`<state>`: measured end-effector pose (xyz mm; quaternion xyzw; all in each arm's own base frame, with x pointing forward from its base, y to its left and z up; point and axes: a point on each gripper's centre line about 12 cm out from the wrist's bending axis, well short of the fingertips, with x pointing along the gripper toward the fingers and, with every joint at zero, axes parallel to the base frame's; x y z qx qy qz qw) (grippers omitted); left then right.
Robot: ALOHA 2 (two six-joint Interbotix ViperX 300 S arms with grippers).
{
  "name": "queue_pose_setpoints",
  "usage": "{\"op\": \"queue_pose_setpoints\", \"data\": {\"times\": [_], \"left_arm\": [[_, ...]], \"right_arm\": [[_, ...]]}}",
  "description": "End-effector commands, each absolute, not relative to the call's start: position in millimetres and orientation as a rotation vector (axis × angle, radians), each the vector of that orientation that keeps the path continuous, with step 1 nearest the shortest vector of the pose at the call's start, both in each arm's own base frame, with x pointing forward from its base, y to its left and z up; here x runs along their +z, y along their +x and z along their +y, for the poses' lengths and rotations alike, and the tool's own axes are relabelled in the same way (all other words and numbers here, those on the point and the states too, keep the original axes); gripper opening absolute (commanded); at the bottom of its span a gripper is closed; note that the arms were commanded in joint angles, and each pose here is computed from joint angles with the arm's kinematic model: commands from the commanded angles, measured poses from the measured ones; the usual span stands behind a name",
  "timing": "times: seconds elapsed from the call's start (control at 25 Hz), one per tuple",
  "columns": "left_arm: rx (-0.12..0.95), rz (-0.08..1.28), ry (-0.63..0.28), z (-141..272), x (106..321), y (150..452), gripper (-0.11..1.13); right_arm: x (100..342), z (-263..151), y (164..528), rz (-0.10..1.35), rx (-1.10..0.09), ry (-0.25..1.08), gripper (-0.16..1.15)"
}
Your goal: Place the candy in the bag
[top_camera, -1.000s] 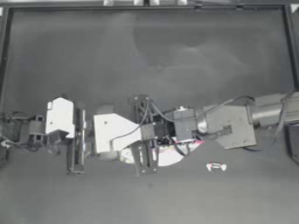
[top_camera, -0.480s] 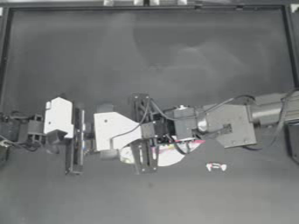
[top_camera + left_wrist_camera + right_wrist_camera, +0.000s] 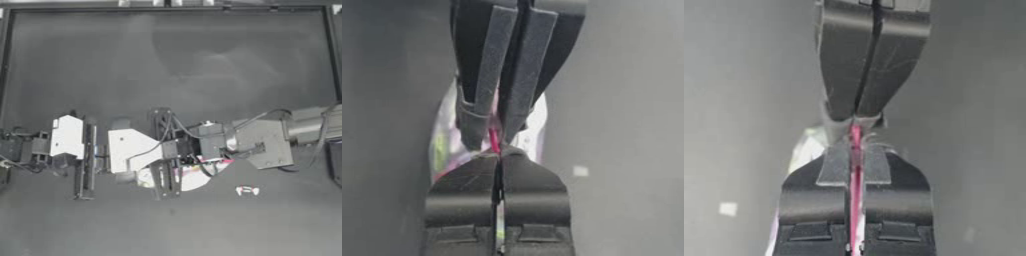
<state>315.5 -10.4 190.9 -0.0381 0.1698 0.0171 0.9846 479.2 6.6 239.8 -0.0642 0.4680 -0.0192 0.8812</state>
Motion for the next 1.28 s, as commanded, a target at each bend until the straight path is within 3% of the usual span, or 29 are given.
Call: {"op": "queue_pose_setpoints", "data": {"times": [0.04, 1.28], "left_arm": [[0.022, 0.267, -0.066, -12.3, 213.7, 314.6, 0.09], [0.019, 0.258, -0.057, -12.7, 216.5, 312.9, 0.09]], "right_arm": [[260.0, 6.8, 474.4, 0.932, -0.041, -0.125, 0.09], [242.4, 5.4, 439.9, 0.990, -0.081, -0.050, 0.09]]}}
